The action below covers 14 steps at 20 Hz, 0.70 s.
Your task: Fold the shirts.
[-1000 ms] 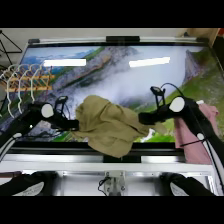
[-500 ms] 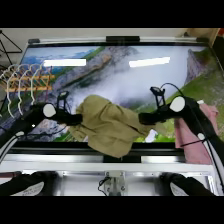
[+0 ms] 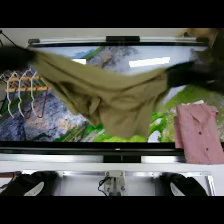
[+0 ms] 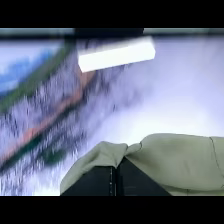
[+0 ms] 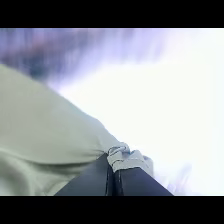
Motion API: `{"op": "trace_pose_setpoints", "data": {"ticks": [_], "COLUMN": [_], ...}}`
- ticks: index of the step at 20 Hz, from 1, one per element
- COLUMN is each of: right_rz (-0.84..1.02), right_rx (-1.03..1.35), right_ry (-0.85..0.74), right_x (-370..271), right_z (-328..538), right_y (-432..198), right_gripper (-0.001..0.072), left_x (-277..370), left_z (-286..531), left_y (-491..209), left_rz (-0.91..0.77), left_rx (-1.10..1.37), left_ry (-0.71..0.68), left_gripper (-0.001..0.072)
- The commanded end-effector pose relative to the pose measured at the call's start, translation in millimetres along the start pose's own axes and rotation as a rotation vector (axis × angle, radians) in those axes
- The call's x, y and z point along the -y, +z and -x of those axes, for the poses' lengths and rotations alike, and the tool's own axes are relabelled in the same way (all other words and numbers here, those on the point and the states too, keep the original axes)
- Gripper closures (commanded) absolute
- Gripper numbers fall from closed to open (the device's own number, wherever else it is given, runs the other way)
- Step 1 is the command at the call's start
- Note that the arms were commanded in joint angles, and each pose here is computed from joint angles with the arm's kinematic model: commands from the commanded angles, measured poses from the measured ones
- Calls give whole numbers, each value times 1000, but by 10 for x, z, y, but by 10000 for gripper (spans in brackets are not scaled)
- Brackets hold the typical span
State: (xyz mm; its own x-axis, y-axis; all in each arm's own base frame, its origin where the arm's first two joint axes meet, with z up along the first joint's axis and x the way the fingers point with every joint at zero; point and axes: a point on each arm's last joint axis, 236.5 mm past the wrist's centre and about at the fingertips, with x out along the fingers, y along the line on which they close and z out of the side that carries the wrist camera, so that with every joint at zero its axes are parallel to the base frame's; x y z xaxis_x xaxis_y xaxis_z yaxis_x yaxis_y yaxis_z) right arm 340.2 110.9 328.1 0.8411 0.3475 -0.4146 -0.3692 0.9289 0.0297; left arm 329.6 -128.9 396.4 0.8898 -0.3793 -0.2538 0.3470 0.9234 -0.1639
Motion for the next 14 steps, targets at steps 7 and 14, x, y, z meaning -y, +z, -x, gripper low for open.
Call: {"op": "trace_pose_setpoints", "data": {"ticks": [7, 14], "right_rz": [-74, -171], "right_rx": [352, -557], "right_ry": [-46, -177], "right_x": [-203, 187], "right_z": [2009, 901], "right_y": [530, -1408], "right_gripper": [645, 644], "left_x": [184, -258], "left_z": [1832, 540], "left_y": [589, -1134], "left_rz": [34, 56], "left_rx": [235, -324], "left_ry": [-17, 111], "left_gripper": [654, 654]}}
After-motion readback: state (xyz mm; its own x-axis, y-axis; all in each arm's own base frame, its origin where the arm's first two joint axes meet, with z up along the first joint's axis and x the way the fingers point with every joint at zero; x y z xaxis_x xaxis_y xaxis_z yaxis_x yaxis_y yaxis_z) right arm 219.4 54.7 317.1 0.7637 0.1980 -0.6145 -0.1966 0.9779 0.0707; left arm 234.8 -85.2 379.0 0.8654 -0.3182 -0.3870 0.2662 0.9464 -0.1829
